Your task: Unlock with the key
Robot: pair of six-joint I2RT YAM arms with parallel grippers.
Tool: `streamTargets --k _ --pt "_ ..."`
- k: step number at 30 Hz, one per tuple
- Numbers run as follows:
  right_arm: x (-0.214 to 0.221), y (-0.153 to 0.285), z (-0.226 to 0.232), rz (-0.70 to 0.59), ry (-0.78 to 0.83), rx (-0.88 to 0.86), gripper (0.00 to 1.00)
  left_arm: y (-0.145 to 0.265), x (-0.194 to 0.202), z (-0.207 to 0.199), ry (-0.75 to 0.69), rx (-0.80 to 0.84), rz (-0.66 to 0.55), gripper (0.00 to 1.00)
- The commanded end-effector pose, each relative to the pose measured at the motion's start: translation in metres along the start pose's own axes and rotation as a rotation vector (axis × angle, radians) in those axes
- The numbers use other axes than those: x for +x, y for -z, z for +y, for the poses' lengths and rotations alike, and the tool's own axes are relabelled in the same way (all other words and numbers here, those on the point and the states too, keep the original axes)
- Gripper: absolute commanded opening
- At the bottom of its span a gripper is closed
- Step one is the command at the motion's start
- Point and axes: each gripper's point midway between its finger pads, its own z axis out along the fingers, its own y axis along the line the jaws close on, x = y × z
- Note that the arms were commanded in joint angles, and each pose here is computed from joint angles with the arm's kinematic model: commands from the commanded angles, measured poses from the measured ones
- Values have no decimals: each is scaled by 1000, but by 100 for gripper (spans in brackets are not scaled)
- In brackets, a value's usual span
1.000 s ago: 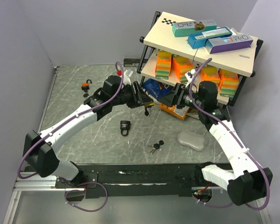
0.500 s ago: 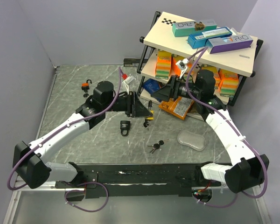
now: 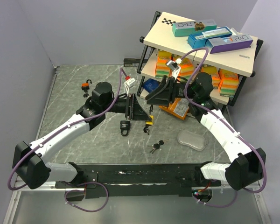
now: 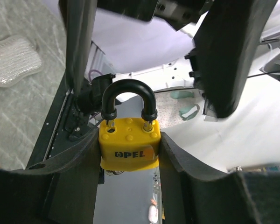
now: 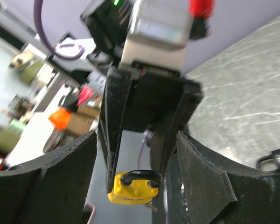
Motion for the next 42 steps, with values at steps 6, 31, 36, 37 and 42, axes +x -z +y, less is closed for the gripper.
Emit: streamTargets --k 6,31,36,37,42 --pt "16 -3 25 98 41 -93 67 8 -15 -39 -113 107 -53 1" --pt "22 -2 -16 81 -63 131 0 38 -58 49 -112 -435 -296 1" --pt "20 -2 -42 66 -98 253 0 53 -58 78 -144 -610 -300 1" --pt "20 -2 -46 58 -110 269 0 53 -56 79 -149 -607 -291 1" --pt "18 -3 -51 13 -108 265 24 42 -43 70 -151 -499 -239 1"
